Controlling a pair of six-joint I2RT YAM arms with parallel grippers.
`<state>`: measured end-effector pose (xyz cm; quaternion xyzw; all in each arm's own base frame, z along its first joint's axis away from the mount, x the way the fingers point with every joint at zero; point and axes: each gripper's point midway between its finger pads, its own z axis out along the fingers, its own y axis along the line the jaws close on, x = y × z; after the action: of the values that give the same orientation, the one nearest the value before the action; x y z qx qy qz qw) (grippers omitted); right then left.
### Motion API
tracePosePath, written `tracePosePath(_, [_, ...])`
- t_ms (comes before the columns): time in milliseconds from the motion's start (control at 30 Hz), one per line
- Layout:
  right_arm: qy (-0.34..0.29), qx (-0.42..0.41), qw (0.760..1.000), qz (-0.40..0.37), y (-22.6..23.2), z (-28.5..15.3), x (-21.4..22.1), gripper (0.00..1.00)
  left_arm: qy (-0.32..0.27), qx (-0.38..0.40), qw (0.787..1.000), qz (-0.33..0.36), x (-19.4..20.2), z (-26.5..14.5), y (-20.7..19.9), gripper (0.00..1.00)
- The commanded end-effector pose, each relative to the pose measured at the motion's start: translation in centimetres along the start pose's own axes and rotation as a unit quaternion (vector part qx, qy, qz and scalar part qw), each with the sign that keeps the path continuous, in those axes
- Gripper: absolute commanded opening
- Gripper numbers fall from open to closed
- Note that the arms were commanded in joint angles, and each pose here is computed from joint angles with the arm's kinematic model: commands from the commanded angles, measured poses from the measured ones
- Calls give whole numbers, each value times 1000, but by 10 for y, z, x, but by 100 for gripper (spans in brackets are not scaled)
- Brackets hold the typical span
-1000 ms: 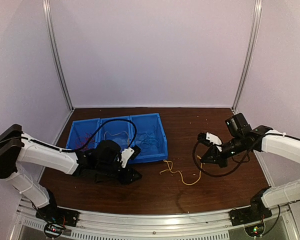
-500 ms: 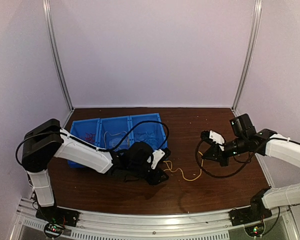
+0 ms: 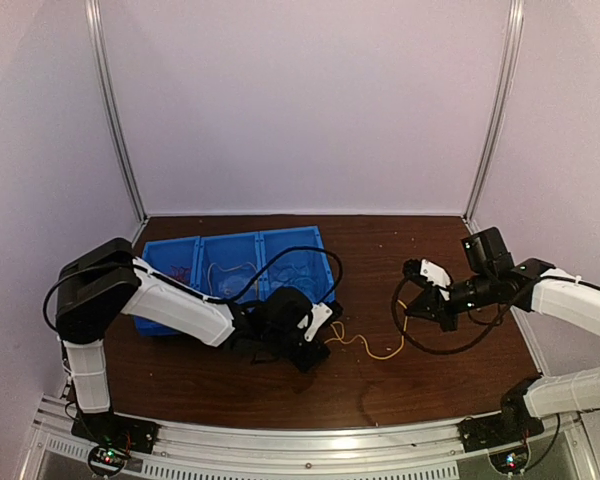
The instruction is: Untangle the cables
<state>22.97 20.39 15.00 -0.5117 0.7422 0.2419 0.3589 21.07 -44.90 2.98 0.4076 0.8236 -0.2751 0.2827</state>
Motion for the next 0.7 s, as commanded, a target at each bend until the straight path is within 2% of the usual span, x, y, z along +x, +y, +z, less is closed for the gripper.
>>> tracePosePath(0, [-12,12,1000,4,-4,-4,-3,0,-24,-15,1000,12,-18,-25,2,17])
tracePosePath(67, [-12,13,1000,5,-5,-4,-3,0,-9,-31,999,10,-13,-28,7,32])
tracePosePath(133, [-14,14,1000,5,-5,-5,-3,0,6,-44,999,8,-7,-25,12,39])
tracePosePath(300, [-16,19,1000,7,-8,-6,-4,0,11,-61,998,19,-11,-8,19,43])
tracePosePath(500, [-17,20,1000,11,-9,-7,-2,0,-3,-50,998,28,-22,8,16,23])
tracePosePath(633, [-17,28,999,15,-14,-8,-2,0,-9,-49,998,33,-28,6,14,0])
tracePosePath(667, [-15,37,999,19,-17,-9,-1,0,-10,-52,998,36,-30,2,14,0])
